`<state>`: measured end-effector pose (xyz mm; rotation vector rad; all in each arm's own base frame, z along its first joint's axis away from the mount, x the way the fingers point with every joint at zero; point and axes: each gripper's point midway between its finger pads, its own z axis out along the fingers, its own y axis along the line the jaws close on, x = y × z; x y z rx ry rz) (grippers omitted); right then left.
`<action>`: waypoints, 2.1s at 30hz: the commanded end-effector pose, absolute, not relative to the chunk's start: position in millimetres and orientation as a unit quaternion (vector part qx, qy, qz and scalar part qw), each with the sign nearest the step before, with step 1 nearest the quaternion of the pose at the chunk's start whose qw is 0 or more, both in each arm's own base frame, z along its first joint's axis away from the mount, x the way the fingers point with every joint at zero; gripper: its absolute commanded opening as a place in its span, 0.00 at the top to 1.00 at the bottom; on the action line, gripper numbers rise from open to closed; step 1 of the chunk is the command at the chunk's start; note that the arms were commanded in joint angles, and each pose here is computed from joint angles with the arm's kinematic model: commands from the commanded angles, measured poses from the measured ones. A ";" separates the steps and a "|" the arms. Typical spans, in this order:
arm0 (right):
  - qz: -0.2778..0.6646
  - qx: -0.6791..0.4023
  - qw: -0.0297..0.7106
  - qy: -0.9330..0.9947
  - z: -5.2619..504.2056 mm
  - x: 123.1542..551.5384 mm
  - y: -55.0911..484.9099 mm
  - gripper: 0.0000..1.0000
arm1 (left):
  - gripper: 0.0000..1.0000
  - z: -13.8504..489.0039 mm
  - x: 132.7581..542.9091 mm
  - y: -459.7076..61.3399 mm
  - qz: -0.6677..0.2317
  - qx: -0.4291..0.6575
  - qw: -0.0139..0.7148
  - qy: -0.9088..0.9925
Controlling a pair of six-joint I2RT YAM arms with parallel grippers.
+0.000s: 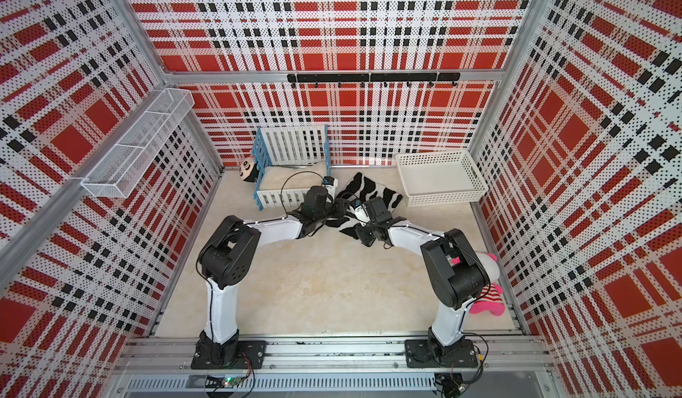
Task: Roll up the pillowcase
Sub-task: Roll the pillowcase at the center of the board.
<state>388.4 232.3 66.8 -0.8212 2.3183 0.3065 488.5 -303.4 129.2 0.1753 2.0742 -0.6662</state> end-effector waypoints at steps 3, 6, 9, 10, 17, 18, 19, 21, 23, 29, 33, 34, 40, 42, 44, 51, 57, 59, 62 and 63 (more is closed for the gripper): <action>0.186 -0.331 0.246 0.892 50.5 320.8 260.4 0.75 | 0.62 175.7 483.8 -231.7 -0.252 0.004 0.490 0.835; 0.211 -0.334 0.234 0.888 49.4 294.8 279.4 0.75 | 0.63 184.0 471.7 -201.5 -0.239 -0.016 0.497 0.834; 0.252 -0.335 0.225 0.880 53.3 267.6 303.1 0.76 | 0.63 188.7 457.2 -182.3 -0.222 -0.023 0.499 0.837; 0.262 -0.334 0.222 0.878 55.2 259.2 310.8 0.76 | 0.63 189.8 451.2 -177.4 -0.219 -0.025 0.499 0.838; 0.367 -0.269 0.189 0.870 63.3 233.3 333.8 0.76 | 0.63 193.0 414.6 -162.5 -0.215 -0.028 0.501 0.838; 0.381 -0.264 0.178 0.868 63.5 232.4 335.3 0.76 | 0.63 192.8 408.2 -166.0 -0.216 -0.023 0.501 0.838; 0.392 -0.258 0.167 0.867 63.2 232.8 336.1 0.76 | 0.63 192.4 401.3 -171.1 -0.214 -0.016 0.502 0.838; 0.413 -0.242 0.144 0.866 62.3 236.8 334.5 0.77 | 0.62 190.1 388.1 -181.8 -0.206 0.000 0.505 0.838; 0.436 -0.225 0.126 0.862 64.7 244.7 331.5 0.79 | 0.63 185.7 374.1 -192.8 -0.203 0.012 0.510 0.836; 0.502 -0.183 0.067 0.843 75.2 266.6 321.1 0.78 | 0.63 158.5 339.2 -229.4 -0.237 0.035 0.503 0.830; 0.529 -0.161 0.031 0.833 75.5 282.5 315.5 0.78 | 0.63 142.2 331.4 -244.7 -0.234 0.047 0.497 0.834; 0.533 -0.156 0.025 0.831 74.6 286.5 314.6 0.78 | 0.63 140.4 330.8 -247.6 -0.233 0.050 0.500 0.833; 0.529 -0.146 -0.004 0.836 63.7 295.0 311.0 0.78 | 0.63 127.1 335.4 -252.8 -0.225 0.060 0.520 0.822; 0.528 -0.138 -0.004 0.838 62.2 298.6 307.3 0.78 | 0.63 124.4 334.4 -252.2 -0.225 0.065 0.521 0.821; 0.528 -0.136 -0.004 0.838 61.8 300.7 305.2 0.78 | 0.62 124.2 330.4 -248.6 -0.225 0.069 0.529 0.815; 0.529 -0.124 -0.020 0.839 53.0 300.8 302.1 0.74 | 0.62 99.9 332.1 -234.7 -0.218 0.062 0.530 0.818; 0.519 -0.131 0.001 0.844 61.6 309.6 302.9 0.54 | 0.62 74.2 348.7 -244.3 -0.207 0.072 0.506 0.834; 0.494 -0.147 0.023 0.857 69.9 316.0 299.0 0.47 | 0.62 69.4 350.4 -245.6 -0.207 0.074 0.500 0.838; 0.446 -0.175 0.078 0.874 92.0 326.5 290.0 0.32 | 0.62 62.3 351.8 -245.3 -0.205 0.075 0.492 0.843; 0.423 -0.182 0.099 0.882 98.3 330.2 284.6 0.32 | 0.62 59.9 352.0 -245.0 -0.204 0.076 0.489 0.845</action>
